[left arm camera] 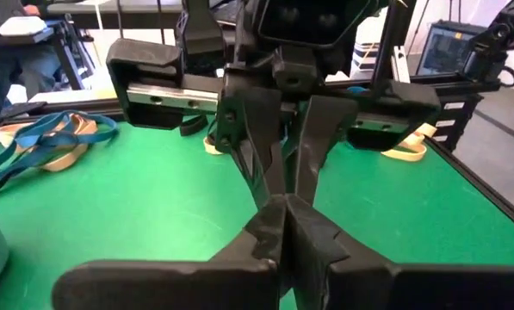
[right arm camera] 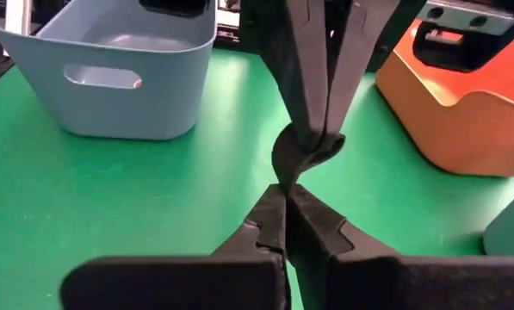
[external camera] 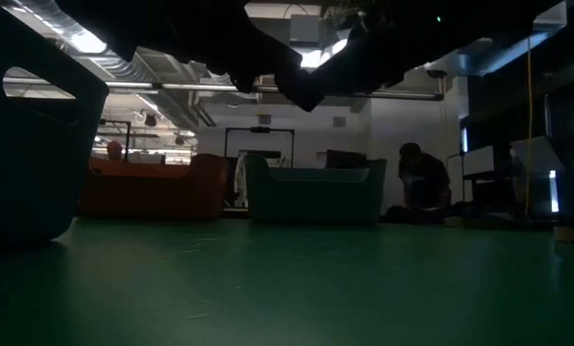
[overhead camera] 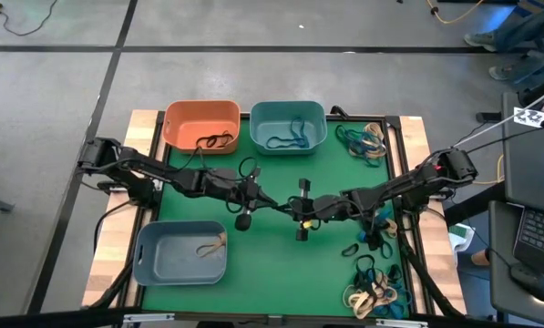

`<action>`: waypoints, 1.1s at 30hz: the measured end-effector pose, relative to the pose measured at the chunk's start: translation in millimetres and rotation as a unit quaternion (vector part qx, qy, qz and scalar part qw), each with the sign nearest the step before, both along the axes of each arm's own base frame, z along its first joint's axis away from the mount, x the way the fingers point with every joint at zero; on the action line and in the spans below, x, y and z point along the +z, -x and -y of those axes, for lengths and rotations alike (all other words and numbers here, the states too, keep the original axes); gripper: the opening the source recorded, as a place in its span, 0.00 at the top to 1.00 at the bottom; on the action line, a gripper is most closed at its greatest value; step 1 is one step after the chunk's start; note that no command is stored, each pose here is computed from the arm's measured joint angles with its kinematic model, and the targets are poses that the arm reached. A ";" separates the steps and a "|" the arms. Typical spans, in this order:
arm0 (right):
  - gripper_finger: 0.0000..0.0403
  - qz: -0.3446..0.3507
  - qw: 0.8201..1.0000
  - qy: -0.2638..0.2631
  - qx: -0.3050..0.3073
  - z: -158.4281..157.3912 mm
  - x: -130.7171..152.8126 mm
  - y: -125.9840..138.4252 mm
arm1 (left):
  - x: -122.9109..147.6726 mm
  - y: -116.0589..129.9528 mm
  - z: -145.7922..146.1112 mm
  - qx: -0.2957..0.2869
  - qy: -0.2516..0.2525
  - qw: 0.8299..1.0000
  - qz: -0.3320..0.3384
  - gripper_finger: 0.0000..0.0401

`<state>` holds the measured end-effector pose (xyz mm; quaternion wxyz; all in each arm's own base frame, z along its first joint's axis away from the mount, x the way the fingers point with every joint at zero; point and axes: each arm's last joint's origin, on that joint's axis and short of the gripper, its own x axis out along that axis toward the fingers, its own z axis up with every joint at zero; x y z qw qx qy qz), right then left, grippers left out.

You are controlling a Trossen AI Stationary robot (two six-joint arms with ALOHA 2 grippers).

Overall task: Sort rubber bands into baskets
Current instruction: Put the small black rubber band into the orange bin

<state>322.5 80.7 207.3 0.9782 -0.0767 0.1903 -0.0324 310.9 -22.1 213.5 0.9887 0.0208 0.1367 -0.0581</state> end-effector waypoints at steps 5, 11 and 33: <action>0.98 -0.004 1.000 0.001 0.000 0.1 -0.7 0.3 | -0.8 0.2 0.0 0.002 0.007 1.000 -0.005 0.99; 0.98 -0.004 1.000 0.001 0.000 0.1 -0.7 0.3 | -1.0 0.6 -1.0 0.014 0.043 0.999 -0.012 0.88; 0.98 -0.005 1.000 0.013 0.005 0.0 -0.7 0.3 | -7.2 2.5 -10.4 0.035 0.068 0.996 -0.050 0.55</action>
